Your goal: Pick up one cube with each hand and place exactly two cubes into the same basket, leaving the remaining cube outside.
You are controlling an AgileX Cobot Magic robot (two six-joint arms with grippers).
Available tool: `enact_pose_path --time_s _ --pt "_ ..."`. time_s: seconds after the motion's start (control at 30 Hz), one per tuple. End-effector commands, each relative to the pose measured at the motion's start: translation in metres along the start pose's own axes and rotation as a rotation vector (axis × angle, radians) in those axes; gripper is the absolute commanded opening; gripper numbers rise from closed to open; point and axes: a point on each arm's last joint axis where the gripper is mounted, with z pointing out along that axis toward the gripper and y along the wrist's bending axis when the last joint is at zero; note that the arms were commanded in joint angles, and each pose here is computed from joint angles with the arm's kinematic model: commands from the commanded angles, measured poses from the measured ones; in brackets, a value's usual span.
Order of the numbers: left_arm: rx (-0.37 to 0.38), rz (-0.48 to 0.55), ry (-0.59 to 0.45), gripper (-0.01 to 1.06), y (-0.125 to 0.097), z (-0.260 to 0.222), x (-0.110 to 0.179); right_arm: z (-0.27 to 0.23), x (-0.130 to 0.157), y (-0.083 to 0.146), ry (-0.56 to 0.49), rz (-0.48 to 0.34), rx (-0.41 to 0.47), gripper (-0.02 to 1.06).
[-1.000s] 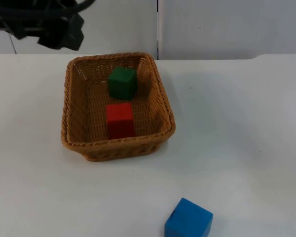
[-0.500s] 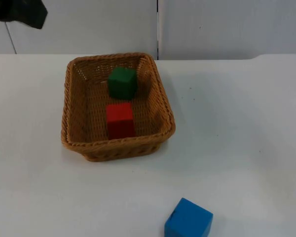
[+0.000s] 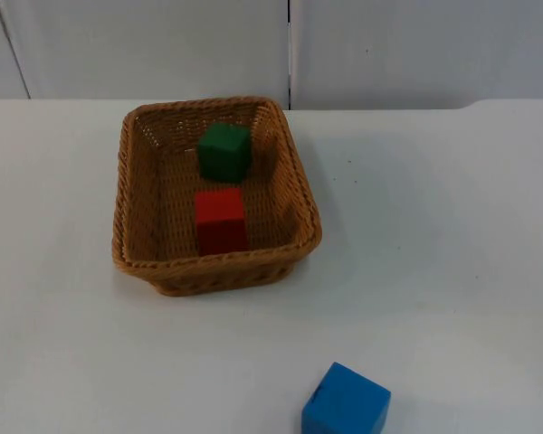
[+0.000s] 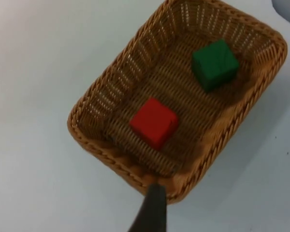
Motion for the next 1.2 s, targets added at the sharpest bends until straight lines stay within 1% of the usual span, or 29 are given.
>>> enact_pose_path --time_s 0.0,0.13,0.17,0.3,0.33,0.37,0.53,0.57,0.7,0.73,0.8,0.87,0.9,1.07,1.1,1.17 --pt "0.013 -0.017 -0.03 0.8 0.0 -0.01 0.006 -0.01 0.008 0.003 -0.039 0.02 0.005 0.74" --pt "0.016 -0.024 -0.083 0.8 0.002 -0.026 0.015 -0.021 0.028 0.009 -0.07 0.038 0.016 0.74" --pt "0.016 -0.024 -0.083 0.8 0.002 -0.026 0.015 -0.021 0.028 0.009 -0.07 0.038 0.016 0.74" --pt "0.017 -0.025 -0.122 0.8 0.004 -0.04 0.025 -0.033 0.05 0.016 -0.092 0.045 0.032 0.74" --pt "0.016 -0.026 -0.125 0.8 0.005 -0.043 0.026 -0.037 0.057 0.018 -0.096 0.052 0.035 0.74" --pt "0.016 -0.026 -0.125 0.8 0.005 -0.043 0.026 -0.037 0.057 0.018 -0.096 0.052 0.035 0.74" --pt "0.012 -0.034 -0.125 0.8 0.008 -0.059 0.037 -0.053 0.09 0.027 -0.115 0.064 0.049 0.74" --pt "0.012 -0.034 -0.125 0.8 0.008 -0.059 0.037 -0.053 0.09 0.027 -0.115 0.064 0.049 0.74" --pt "0.016 -0.043 -0.127 0.8 0.009 -0.07 0.046 -0.066 0.122 0.037 -0.142 0.074 0.064 0.74" --pt "0.016 -0.043 -0.127 0.8 0.009 -0.07 0.046 -0.066 0.122 0.037 -0.142 0.074 0.064 0.74" --pt "0.03 -0.049 -0.132 0.8 0.009 -0.076 0.05 -0.072 0.135 0.04 -0.159 0.083 0.07 0.74" --pt "0.048 -0.018 -0.124 0.8 0.007 -0.08 0.054 -0.079 0.148 0.044 -0.177 0.09 0.076 0.74" --pt "0.048 -0.018 -0.124 0.8 0.007 -0.08 0.054 -0.079 0.148 0.044 -0.177 0.09 0.076 0.74" --pt "0.117 0.01 -0.149 0.8 0.002 -0.087 0.069 -0.094 0.176 0.054 -0.224 0.1 0.085 0.74" --pt "0.117 0.01 -0.149 0.8 0.002 -0.087 0.069 -0.094 0.176 0.054 -0.224 0.1 0.085 0.74" --pt "0.122 0.011 -0.164 0.8 0.003 -0.09 0.077 -0.102 0.185 0.057 -0.253 0.11 0.087 0.74"
